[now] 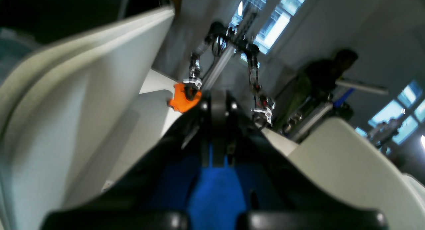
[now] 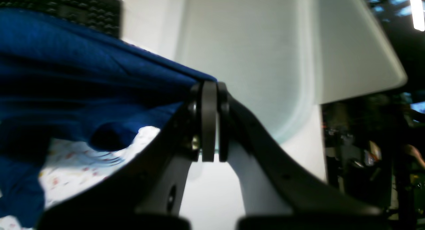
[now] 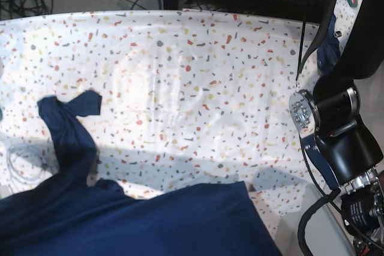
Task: Layout the t-shirt on the table in an organized manner, then fold the t-shirt properly
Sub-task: 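Lift the navy shirt high with the left gripper and shake it out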
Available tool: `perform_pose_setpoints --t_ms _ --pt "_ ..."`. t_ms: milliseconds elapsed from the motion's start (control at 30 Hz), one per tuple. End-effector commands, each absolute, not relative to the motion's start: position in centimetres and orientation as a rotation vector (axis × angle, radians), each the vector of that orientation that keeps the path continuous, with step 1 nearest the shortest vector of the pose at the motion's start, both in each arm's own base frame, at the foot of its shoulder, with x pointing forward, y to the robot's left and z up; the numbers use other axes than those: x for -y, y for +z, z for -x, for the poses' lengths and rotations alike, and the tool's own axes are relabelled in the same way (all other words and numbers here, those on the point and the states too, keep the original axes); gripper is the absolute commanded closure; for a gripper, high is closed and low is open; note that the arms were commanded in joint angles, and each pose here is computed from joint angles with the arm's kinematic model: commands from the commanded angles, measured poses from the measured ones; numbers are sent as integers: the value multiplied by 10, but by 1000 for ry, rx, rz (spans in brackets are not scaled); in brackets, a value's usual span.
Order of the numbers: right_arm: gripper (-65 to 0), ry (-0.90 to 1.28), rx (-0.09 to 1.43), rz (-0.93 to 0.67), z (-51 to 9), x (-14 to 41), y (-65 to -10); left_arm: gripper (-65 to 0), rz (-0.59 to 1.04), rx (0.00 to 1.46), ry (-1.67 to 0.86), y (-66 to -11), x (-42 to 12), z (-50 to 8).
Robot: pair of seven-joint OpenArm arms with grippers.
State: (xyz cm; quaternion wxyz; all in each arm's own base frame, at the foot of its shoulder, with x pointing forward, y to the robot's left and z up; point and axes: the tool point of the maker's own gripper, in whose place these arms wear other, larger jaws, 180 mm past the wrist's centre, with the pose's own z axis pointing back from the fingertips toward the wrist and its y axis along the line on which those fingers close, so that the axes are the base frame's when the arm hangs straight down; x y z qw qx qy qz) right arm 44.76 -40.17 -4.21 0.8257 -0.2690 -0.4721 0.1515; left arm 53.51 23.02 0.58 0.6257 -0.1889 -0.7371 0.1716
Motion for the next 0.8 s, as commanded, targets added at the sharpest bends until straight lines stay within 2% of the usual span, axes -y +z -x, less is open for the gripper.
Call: perform_pose_setpoints --t_ms 0,167,267,467,767 --pt "-3 299 1071 600 -446 406 -13 0 437 1768 392 36 -236 -533" --pt "-3 299 1073 629 -442 413 -4 0 436 1749 405 28 -237 -540" --pt "-3 355 1053 642 -449 402 -8 0 433 1789 426 32 -242 -540" --pt "-3 360 989 647 -446 404 -25 0 426 1772 419 22 -240 -540" --pt "-3 290 843 665 -391 422 -91 0 305 1587 382 -71 -253 -507"
